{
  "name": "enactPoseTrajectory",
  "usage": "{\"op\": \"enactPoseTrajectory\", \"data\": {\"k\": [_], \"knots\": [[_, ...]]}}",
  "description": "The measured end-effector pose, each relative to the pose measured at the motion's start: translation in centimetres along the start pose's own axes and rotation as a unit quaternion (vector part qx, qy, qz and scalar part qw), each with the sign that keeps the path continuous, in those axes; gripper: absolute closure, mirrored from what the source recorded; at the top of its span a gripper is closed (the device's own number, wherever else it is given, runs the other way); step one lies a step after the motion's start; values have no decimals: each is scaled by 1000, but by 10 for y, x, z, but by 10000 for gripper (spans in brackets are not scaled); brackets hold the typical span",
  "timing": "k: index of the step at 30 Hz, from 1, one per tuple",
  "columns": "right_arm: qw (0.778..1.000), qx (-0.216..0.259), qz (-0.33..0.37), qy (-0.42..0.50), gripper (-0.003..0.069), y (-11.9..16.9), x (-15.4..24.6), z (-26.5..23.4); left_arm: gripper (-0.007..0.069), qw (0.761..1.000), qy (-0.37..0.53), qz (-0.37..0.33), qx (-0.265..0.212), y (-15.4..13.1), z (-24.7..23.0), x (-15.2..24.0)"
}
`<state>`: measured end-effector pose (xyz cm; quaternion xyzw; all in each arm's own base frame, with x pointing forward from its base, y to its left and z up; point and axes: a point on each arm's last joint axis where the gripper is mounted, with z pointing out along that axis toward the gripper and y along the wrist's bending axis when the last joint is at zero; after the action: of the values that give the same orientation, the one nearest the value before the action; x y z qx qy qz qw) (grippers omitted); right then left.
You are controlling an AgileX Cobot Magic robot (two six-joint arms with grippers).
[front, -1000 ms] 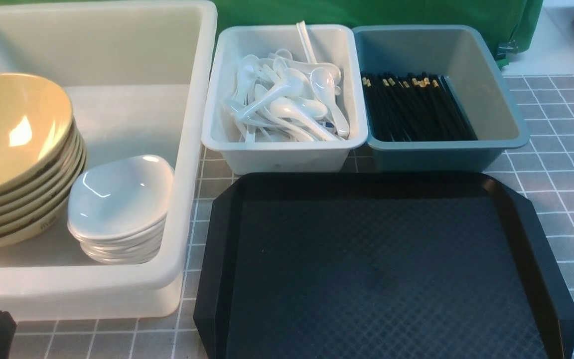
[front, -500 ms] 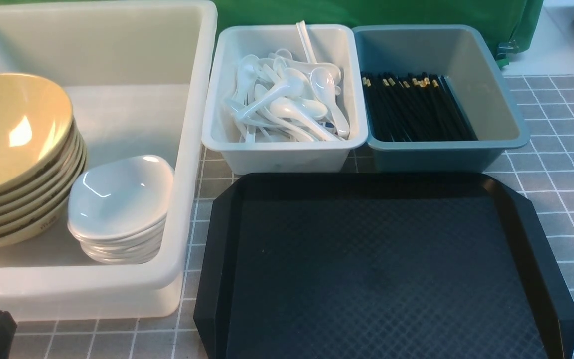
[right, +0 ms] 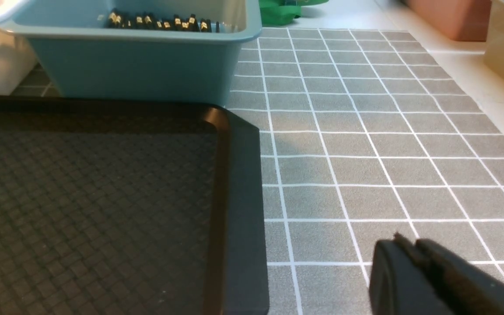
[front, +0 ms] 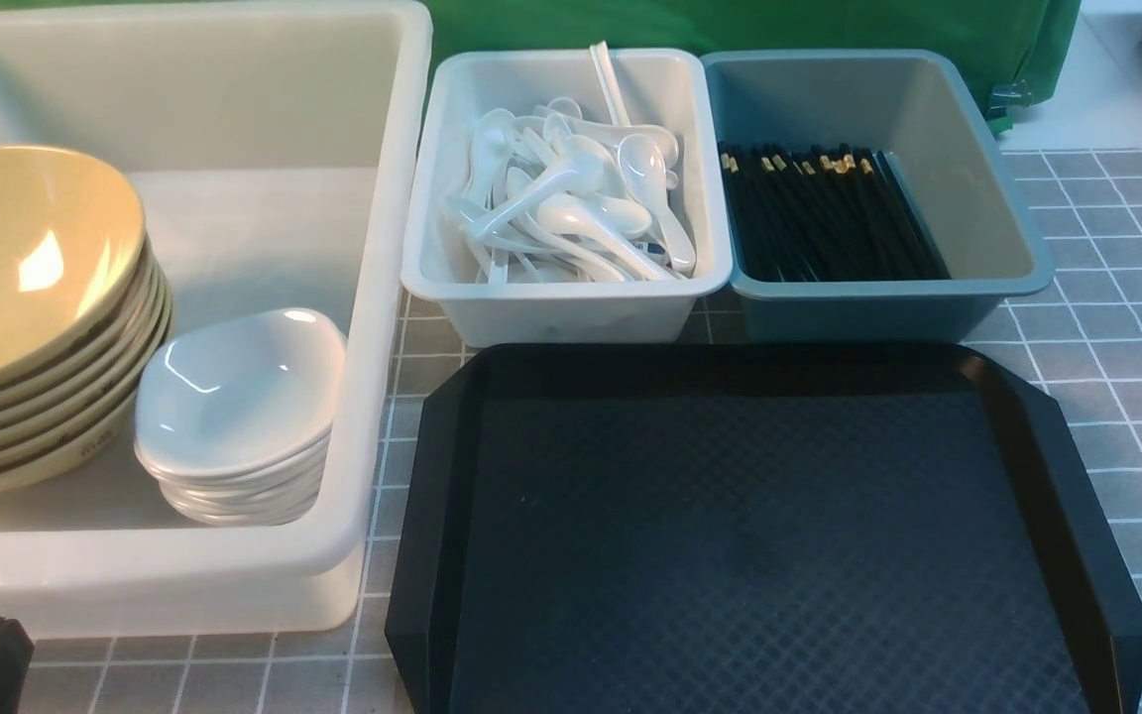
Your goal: On grey table put chopsticks spoon bowls plates into blue grey white boxes.
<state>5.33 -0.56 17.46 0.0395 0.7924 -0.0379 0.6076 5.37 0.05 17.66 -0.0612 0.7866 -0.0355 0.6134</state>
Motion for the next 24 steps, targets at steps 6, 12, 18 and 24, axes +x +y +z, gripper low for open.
{"op": "enactPoseTrajectory", "data": {"k": [6,12,18,24], "knots": [[1000,0,0,0,567,0,0,0,636,1000,0,0,0,0,0,0],[1000,0,0,0,561,0,0,0,636,1000,0,0,0,0,0,0],[1000,0,0,0,561,0,0,0,636,1000,0,0,0,0,0,0],[1000,0,0,0,561,0,0,0,636,1000,0,0,0,0,0,0]]}}
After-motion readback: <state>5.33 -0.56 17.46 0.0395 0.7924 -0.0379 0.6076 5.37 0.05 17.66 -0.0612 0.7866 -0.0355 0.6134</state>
